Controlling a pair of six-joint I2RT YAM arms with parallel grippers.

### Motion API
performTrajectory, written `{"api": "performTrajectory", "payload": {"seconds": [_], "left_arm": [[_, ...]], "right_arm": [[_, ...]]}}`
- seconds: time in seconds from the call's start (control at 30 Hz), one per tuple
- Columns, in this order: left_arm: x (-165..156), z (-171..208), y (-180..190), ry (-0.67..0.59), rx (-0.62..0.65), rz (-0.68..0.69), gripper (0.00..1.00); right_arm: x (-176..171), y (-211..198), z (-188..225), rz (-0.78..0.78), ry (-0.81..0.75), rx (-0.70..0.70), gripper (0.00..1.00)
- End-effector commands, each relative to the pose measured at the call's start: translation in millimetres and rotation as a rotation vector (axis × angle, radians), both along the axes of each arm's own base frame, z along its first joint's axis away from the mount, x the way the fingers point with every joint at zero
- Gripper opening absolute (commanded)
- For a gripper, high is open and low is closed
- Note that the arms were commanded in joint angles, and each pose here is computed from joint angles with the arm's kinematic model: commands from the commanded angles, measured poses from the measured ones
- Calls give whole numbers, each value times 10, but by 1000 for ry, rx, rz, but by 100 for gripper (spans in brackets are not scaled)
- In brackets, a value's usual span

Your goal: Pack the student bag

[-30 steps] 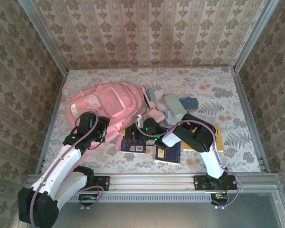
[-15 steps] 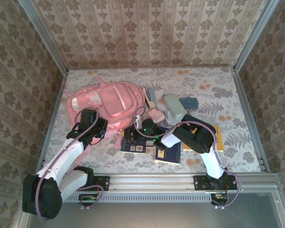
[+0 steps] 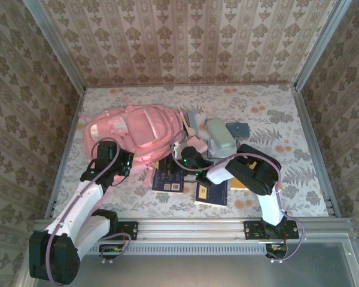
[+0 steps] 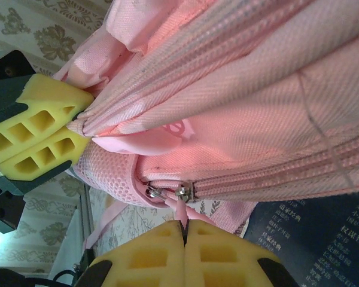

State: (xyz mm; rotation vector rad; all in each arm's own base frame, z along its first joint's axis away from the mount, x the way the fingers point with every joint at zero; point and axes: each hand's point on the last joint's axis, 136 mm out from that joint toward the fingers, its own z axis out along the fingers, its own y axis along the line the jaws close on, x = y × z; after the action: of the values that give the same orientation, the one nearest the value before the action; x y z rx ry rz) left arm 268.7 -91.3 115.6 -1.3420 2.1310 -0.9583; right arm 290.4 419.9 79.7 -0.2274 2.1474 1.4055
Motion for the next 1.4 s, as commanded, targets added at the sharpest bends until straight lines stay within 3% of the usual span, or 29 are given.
{"api": "performTrajectory", "payload": {"seconds": [0.0,0.17,0.4,0.7,0.9,1.1,1.37], "left_arm": [[-12,5,137,-22,47,22,0],[-23,12,120,-26,28,9,0],[29,105,38,-55,-16,-12,0],[23,192,30,-73,-19,-22,0],[18,194,30,-75,-23,-22,0],[16,185,24,-74,-30,-24,0],[8,164,15,-70,-36,-25,0]], "right_arm": [[94,-183,-60,-47,-22,-81,0],[137,-260,-82,-57,3,-97,0],[-2,-137,-109,71,-14,-189,0],[20,-367,-165,70,-78,-381,1],[76,-510,-244,27,-46,-398,0],[-1,-467,-208,88,-77,-417,26],[-127,-422,-157,181,-207,-562,38]]}}
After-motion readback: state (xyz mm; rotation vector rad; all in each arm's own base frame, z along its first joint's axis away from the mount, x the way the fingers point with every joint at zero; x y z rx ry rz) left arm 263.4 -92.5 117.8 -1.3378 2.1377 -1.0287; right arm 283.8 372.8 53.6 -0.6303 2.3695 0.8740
